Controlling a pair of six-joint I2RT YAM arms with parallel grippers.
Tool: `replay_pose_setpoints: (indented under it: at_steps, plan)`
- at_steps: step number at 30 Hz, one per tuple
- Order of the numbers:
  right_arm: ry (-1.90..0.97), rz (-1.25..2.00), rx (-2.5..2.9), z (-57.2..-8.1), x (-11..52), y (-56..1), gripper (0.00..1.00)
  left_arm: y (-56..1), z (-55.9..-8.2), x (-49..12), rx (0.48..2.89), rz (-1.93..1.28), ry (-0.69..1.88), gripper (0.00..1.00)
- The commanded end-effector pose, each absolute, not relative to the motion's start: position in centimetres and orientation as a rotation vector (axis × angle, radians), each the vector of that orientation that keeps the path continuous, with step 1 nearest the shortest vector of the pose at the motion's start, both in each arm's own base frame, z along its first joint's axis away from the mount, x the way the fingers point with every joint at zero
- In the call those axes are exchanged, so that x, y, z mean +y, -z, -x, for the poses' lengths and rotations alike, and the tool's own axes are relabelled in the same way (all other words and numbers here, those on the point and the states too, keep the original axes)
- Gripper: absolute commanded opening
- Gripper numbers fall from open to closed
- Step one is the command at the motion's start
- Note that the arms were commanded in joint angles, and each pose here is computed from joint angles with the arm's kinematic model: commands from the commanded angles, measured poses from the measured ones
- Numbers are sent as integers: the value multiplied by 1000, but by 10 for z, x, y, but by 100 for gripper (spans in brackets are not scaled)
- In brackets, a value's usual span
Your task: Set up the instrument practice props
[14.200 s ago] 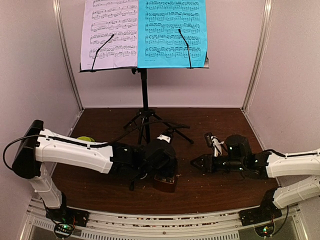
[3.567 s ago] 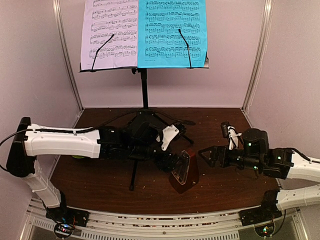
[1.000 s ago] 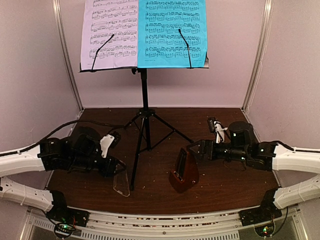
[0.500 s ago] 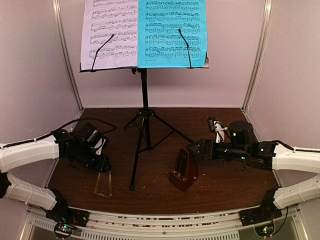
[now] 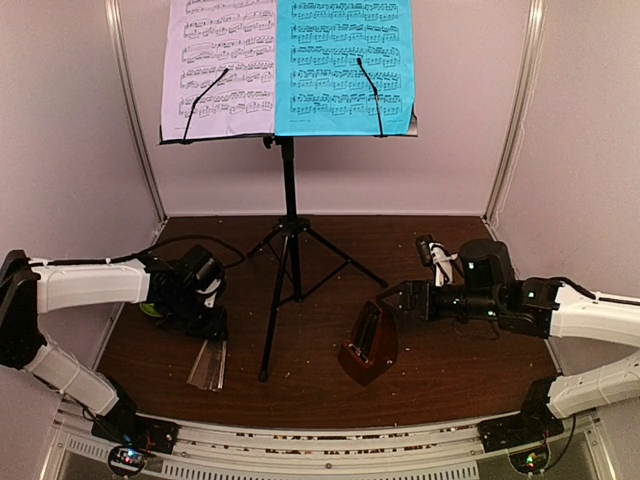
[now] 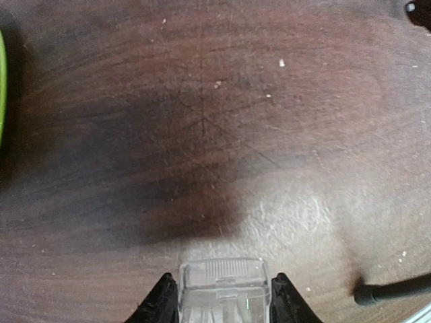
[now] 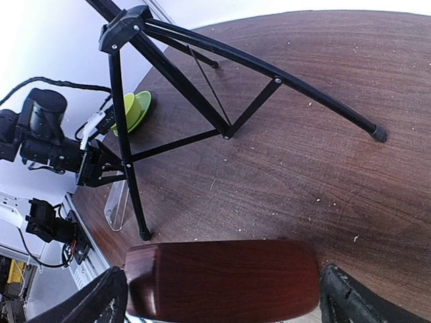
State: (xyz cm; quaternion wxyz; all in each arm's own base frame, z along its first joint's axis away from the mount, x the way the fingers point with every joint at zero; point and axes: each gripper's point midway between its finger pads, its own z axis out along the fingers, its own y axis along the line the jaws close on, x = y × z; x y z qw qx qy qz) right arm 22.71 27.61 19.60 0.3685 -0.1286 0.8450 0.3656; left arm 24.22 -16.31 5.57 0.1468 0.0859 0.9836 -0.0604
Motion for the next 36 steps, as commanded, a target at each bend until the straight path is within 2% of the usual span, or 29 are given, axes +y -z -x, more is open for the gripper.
replay_pose_setpoints:
  at_steps: [1,4,9,11,14,18,25,31,34,36]
  plan:
    - [-960,357,2141,-224,277,-222,100,-54,-259,-169,2797,-246,180,21]
    - [-969,356,2117,-224,277,-238,100,-51,-261,-168,2800,-238,171,30]
    - [-959,356,2121,-218,268,-247,100,-48,-262,-170,2807,-237,176,54]
    - [-947,361,2150,-210,261,-240,100,-50,-262,-170,2805,-242,175,62]
    - [-935,360,2205,-195,246,-217,100,-54,-262,-167,2797,-246,163,68]
    - [-954,314,2297,-176,232,-174,99,-62,-261,-163,2782,-253,146,72]
    - [-865,228,2404,-175,217,-112,89,-83,-264,-162,2734,-234,155,73]
    - [-816,269,2467,-185,232,-85,60,-92,-267,-162,2717,-230,159,72]
    - [-830,299,2480,-191,245,-81,50,-96,-267,-162,2710,-229,162,72]
    - [-821,308,2497,-195,251,-75,46,-97,-265,-161,2708,-223,163,72]
